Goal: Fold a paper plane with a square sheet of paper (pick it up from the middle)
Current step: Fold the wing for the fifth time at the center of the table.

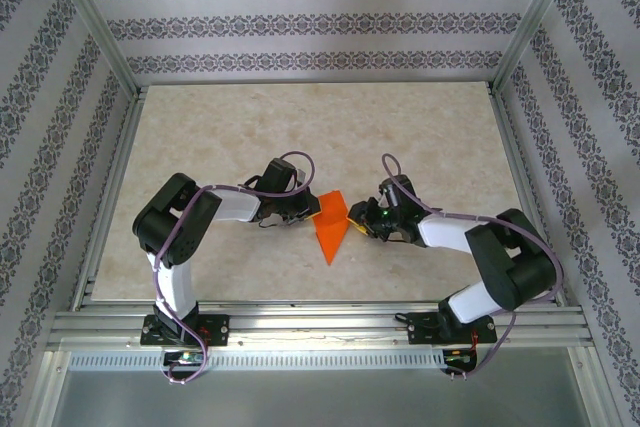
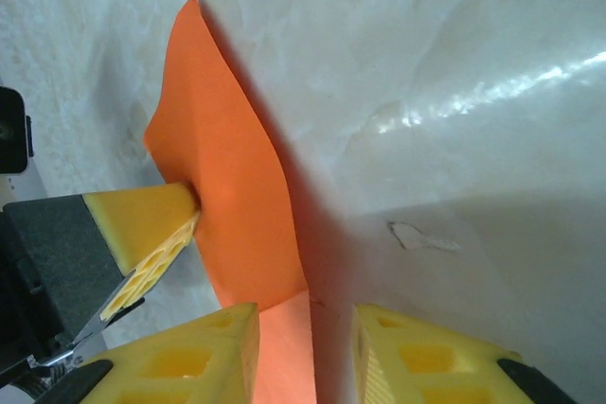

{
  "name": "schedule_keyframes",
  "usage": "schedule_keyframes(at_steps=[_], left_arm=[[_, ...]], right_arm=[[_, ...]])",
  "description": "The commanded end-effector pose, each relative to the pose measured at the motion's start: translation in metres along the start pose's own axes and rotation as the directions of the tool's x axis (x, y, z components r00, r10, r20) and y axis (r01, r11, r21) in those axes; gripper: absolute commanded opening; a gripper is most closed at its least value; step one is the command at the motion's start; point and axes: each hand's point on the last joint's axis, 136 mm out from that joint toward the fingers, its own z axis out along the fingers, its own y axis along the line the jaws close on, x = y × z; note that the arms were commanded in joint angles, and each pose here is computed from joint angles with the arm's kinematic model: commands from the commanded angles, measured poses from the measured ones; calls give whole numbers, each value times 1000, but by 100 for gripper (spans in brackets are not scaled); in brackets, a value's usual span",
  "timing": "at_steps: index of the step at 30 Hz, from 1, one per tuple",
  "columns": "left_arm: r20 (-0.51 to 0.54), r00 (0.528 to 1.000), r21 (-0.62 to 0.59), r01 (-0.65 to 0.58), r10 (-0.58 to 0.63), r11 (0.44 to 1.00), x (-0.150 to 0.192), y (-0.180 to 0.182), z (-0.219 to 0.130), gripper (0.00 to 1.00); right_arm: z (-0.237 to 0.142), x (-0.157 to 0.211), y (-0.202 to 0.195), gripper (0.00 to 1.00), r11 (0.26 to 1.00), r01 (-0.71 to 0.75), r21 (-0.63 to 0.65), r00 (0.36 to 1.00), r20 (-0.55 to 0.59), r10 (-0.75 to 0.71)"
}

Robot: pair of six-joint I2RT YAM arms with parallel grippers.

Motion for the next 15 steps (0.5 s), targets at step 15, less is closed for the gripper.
schedule_keyframes(at_steps=[15], left_arm=[[-108, 987, 26, -121, 123, 992, 12, -10, 11, 11]], right_arm=[[8, -8, 39, 31, 983, 109, -148, 989, -82, -122]])
